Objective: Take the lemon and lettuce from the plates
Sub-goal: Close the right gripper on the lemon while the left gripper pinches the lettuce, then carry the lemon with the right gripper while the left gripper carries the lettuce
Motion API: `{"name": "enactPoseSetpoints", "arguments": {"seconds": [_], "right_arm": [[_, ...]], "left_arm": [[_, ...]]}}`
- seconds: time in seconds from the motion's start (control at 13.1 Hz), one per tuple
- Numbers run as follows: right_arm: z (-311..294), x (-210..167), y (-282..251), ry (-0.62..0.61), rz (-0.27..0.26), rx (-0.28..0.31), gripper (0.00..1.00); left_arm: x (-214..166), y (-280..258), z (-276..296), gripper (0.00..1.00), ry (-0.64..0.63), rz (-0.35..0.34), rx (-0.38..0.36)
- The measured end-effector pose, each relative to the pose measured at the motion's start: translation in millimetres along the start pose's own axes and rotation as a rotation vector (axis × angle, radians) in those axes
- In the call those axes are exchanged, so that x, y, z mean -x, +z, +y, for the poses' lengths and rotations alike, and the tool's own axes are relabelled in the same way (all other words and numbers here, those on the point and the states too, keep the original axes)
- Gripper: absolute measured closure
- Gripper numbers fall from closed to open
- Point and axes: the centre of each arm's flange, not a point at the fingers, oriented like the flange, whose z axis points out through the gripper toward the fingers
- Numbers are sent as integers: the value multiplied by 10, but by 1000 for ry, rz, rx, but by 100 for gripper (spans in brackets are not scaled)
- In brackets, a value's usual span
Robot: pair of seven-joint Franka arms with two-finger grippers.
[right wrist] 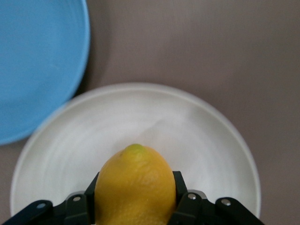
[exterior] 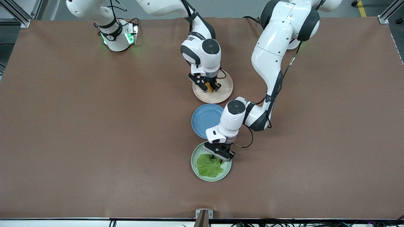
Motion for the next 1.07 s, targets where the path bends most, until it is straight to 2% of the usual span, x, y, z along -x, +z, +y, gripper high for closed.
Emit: {"name": "enactPoseSetpoints", "arguments": {"seconds": [0.08, 0.15, 0.3, 0.38, 0.46, 0.76, 1.07], "right_arm": [[-25, -320, -206, -45, -3, 7, 39], [-28, -720, -419, -86, -8, 5, 39], [51, -1603, -734, -167, -14, -7, 39], [130, -2027, -794, -206, -16, -11, 39], [238, -2455, -791, -246, -17, -11, 39], [832, -3833, -639, -397, -35, 1, 39], [1357, -4667, -500, -503, -32, -13, 39]], "left_arm": [[-3, -2, 1, 76, 0, 1, 0], [-5, -3, 2, 76, 0, 1, 0], [-10, -6, -1, 90, 1, 2, -1], [-19, -13, -1, 90, 1, 4, -1], [-41, -30, -3, 95, 0, 11, 0], [-294, -328, -70, 95, -38, 38, -3], [-570, -985, -409, 96, -178, -28, -27]]}}
